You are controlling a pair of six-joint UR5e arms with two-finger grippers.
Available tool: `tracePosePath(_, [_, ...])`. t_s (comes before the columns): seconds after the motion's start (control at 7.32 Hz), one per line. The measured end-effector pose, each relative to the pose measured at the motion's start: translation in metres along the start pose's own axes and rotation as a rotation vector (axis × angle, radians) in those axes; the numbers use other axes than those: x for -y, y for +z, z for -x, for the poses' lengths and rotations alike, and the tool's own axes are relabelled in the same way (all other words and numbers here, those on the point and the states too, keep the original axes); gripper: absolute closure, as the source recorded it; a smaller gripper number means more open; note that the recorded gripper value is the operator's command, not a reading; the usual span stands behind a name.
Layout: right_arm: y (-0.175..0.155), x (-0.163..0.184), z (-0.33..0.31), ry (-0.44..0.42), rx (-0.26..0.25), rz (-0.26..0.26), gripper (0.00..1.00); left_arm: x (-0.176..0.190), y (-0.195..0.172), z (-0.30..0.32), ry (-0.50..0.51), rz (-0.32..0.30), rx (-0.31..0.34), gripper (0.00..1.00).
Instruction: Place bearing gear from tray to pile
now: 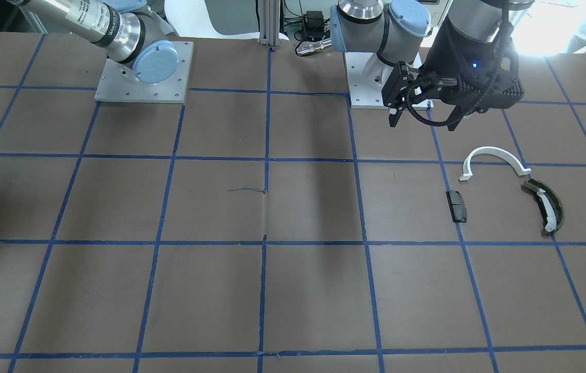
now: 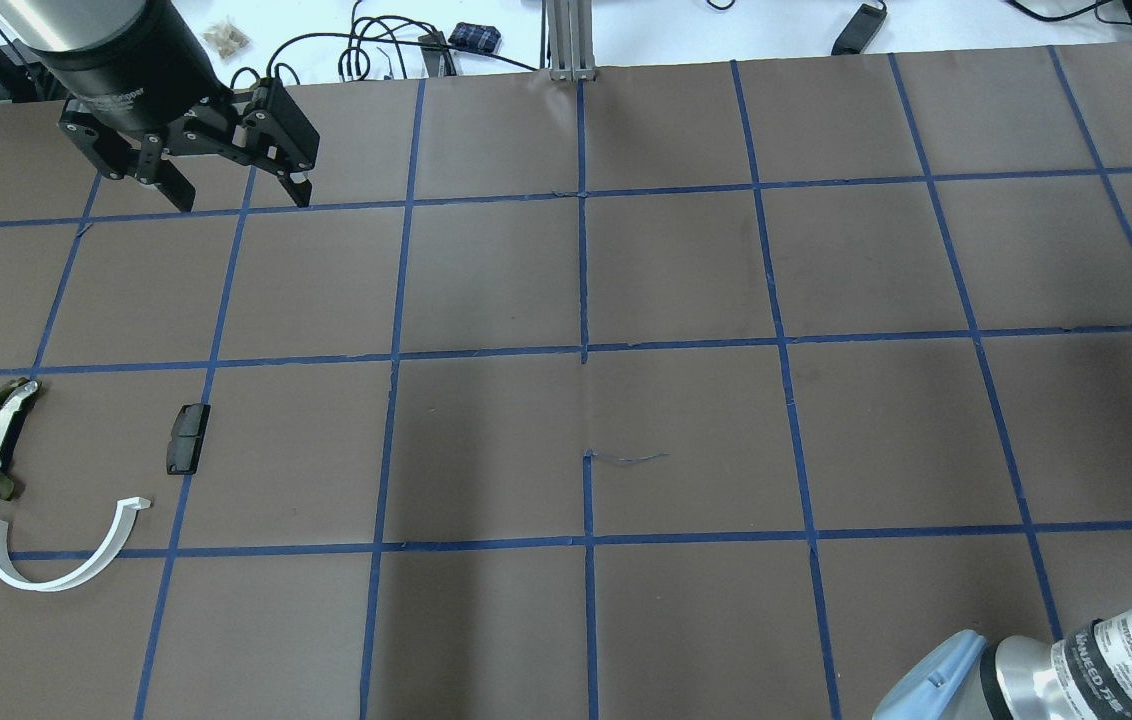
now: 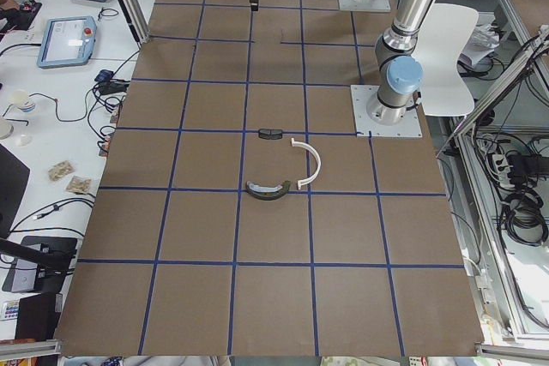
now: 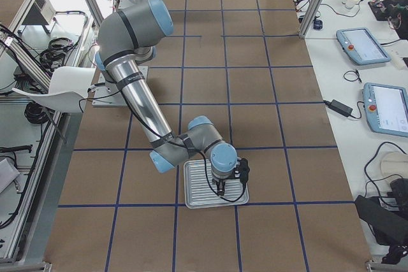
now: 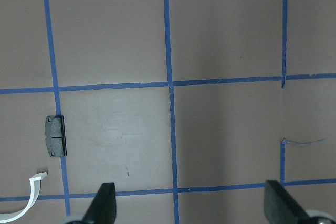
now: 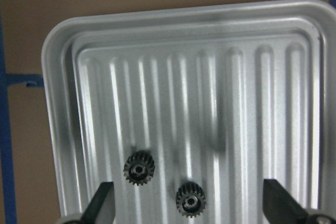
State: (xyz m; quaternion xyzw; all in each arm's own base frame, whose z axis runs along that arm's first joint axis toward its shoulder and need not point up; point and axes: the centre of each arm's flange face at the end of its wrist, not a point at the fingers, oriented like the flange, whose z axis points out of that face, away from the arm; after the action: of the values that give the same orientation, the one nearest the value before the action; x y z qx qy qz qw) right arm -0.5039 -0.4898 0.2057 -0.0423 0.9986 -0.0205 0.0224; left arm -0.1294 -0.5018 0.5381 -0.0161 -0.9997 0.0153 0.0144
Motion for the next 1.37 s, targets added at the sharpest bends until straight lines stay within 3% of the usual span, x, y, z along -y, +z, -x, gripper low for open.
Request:
tracePosePath(0.41, [-0.008,0.006,0.022,-0.419,0.012,-0.007,0.0,0.0,0.0,0.0,0.0,0.0,-0.002,0.0])
tracePosePath(0.68, [-0.01,0.01,0.036,-0.601,0.018,-0.009,0.0,0.0,0.0,0.0,0.0,0.0,-0.002,0.0])
tracePosePath(0.96, [-0.004,0.012,0.056,-0.69,0.044,-0.005,0.0,0.0,0.0,0.0,0.0,0.0,-0.001,0.0])
tracePosePath(1.37, [0.001,-0.001,0.091,-0.718,0.06,-0.002,0.0,0.0,0.0,0.0,0.0,0.0,-0.002,0.0])
